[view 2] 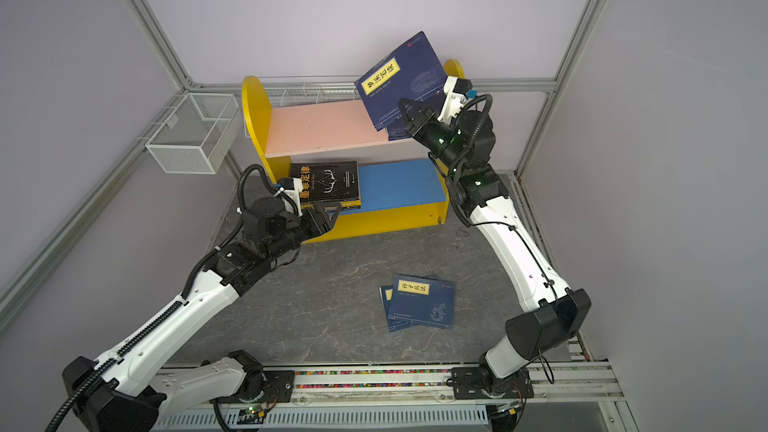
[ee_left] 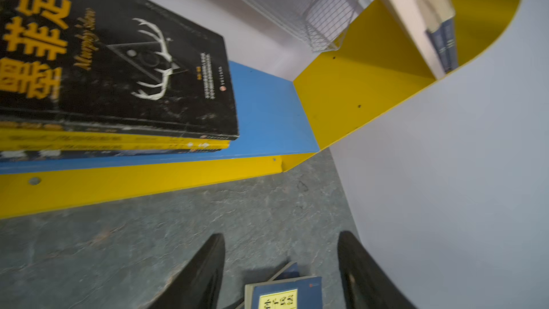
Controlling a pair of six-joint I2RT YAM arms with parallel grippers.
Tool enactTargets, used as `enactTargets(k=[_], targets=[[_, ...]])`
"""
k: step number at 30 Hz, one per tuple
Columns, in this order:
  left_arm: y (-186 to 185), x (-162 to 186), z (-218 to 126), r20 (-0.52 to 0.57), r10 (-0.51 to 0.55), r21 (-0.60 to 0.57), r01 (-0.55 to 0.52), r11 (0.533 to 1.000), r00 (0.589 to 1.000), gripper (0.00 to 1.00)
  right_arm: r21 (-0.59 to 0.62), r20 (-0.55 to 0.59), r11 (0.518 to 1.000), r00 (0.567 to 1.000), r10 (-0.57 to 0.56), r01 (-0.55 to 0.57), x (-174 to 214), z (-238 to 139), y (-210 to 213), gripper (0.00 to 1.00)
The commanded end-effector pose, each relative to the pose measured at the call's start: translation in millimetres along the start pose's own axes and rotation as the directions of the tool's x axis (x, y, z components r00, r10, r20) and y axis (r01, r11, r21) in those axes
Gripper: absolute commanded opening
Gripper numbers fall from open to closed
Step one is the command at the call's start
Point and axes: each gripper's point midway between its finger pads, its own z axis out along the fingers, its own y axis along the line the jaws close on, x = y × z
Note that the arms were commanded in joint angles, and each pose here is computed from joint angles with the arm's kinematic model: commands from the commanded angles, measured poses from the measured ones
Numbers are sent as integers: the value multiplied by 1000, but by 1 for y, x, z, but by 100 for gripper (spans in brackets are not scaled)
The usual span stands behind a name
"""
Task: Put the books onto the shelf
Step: 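Lower the blue book onto the pink shelf beside the other books with the right gripper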
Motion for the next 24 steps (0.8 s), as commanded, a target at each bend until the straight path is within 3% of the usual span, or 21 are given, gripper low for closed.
enactTargets(k=[1, 9, 19, 24], targets=[[13, -7, -10, 41, 36, -73, -33, 997, 999, 61, -24, 54, 1000, 998, -13, 14, -18, -9, 19, 7], [15, -2, -12, 21, 33, -82, -31, 996, 999, 62, 81, 36, 994, 996, -76, 73, -7, -16, -1, 7], [14, -3, -12, 20, 29, -91, -27, 995, 999, 62, 39, 75, 999, 997, -22, 19, -13, -9, -8, 7], [17, -3, -13, 14, 36, -112, -35, 993, 999, 62, 10, 91, 998, 994, 57, -58, -17, -7, -21, 7]])
